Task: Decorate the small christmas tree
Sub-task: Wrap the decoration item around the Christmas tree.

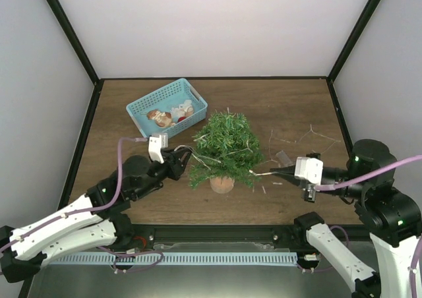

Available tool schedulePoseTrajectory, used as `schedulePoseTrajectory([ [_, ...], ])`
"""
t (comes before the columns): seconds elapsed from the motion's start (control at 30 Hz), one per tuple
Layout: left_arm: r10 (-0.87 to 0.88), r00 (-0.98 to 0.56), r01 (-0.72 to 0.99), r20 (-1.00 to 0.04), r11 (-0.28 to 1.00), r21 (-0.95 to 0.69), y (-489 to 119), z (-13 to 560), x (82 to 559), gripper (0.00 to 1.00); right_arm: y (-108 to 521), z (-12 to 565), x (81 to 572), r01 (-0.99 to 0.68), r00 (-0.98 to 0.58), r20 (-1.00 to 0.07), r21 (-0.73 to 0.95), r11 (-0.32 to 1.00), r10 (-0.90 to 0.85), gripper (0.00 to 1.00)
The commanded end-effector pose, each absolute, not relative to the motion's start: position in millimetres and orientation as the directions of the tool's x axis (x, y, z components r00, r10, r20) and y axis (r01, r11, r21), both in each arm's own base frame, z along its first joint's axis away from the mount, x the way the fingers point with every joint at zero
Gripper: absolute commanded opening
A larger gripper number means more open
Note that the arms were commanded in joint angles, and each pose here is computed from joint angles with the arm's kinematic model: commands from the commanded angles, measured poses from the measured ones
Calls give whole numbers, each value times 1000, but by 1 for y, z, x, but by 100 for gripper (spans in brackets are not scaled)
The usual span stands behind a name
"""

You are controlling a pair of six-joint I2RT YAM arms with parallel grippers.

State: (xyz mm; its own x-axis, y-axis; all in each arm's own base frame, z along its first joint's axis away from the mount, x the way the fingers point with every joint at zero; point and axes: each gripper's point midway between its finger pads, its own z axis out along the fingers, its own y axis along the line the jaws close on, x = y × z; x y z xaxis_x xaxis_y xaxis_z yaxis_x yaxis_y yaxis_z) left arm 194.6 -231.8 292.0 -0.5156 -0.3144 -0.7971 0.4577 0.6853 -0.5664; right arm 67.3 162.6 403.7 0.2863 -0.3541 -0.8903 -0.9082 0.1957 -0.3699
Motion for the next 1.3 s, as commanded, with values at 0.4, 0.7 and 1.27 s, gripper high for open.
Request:
schedulePoseTrajectory([
  [0.4, -181, -331, 750, -926, 546, -374, -204, 347, 136, 55, 179, 485, 55, -848, 502, -856, -516, 121, -125, 1],
  [0.7, -94, -104, 988, -990, 102, -114, -265, 404, 76, 59, 182, 510, 62, -825, 541, -838, -545, 149, -71, 1],
  [1.27, -195, -168, 985, -966, -64, -158, -352, 426, 73, 61, 187, 530, 69, -806, 579, -815, -564, 180, 37, 1],
])
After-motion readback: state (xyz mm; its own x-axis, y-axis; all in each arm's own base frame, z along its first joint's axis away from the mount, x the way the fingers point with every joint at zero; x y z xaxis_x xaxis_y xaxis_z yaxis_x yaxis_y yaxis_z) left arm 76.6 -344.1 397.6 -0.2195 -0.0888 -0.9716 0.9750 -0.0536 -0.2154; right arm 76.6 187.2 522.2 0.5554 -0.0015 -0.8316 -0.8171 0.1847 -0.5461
